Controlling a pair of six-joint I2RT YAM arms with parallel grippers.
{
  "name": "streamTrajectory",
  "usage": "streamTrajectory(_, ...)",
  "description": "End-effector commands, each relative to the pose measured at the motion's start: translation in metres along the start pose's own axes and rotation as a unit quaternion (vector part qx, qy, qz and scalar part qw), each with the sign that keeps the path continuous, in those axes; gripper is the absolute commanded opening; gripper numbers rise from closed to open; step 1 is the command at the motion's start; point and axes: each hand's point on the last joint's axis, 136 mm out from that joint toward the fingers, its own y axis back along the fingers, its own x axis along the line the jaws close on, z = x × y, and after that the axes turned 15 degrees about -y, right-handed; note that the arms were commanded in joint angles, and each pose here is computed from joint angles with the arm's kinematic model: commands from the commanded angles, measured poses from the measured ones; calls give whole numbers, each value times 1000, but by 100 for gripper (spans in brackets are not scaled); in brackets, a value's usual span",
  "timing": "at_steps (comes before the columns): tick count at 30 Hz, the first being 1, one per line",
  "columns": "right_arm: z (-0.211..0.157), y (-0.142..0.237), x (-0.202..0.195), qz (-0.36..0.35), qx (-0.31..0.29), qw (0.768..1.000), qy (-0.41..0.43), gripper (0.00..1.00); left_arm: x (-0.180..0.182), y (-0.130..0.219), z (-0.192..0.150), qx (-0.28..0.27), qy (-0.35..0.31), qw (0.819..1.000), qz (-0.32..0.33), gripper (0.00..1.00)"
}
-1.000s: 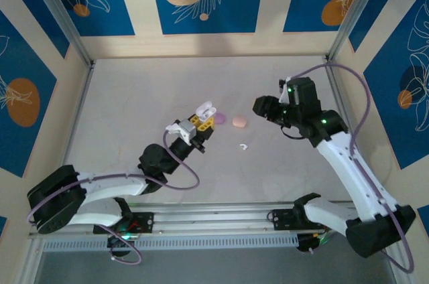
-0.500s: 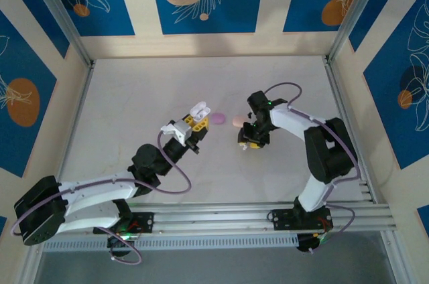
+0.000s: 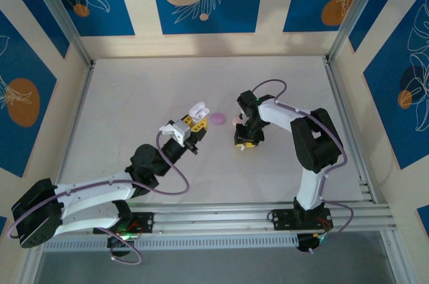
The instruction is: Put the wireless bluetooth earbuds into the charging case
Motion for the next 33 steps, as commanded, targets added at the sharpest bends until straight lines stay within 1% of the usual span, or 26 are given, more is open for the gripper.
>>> streamTrajectory(1, -17, 6, 11, 14, 28, 999, 28, 34, 1, 1, 3, -5, -5, 1000, 5, 9)
streamTrajectory(4, -30, 7, 18, 27, 37, 998, 47, 32, 1, 1, 3, -4, -6, 1000, 6, 9)
streamTrajectory(7, -45, 9, 38, 66, 61, 993, 78, 33, 1, 1, 2, -4, -5, 1000, 5, 9)
streamTrajectory(9, -50, 9, 45, 68, 59, 991, 98, 33, 0, 0, 2, -5, -4, 1000, 4, 9)
streamTrajectory(12, -39, 13, 35, 19, 24, 996, 83, 34, 0, 1, 3, -6, -4, 1000, 4, 9)
streamTrajectory(13, -33, 16, 32, 8, 10, 997, 73, 35, 1, 1, 3, -6, -4, 1000, 5, 9)
streamTrajectory(16, -23, 23, 27, 4, -17, 1000, 8, 40, 2, 1, 2, -4, -5, 1000, 7, 9)
streamTrajectory(18, -23, 23, 27, 12, -20, 999, -22, 43, 1, 1, 2, -4, -5, 1000, 6, 9)
streamTrajectory(21, -20, 19, 24, -1, -23, 998, -57, 49, 1, 1, 2, -4, -4, 1000, 6, 9)
streamTrajectory(23, -18, 13, 25, -9, -12, 997, -70, 51, 0, 1, 1, -3, -4, 1000, 5, 9)
streamTrajectory(28, -15, -2, 19, -93, -6, 992, -83, 51, 1, 1, 3, -7, -2, 1000, 6, 9)
streamTrajectory(30, -16, -6, 19, -109, -10, 991, -78, 50, 2, 3, 3, -5, -3, 1000, 8, 9)
streamTrajectory(33, -16, -6, 15, -131, -17, 988, -75, 46, 4, 5, 3, -6, -5, 1000, 12, 9)
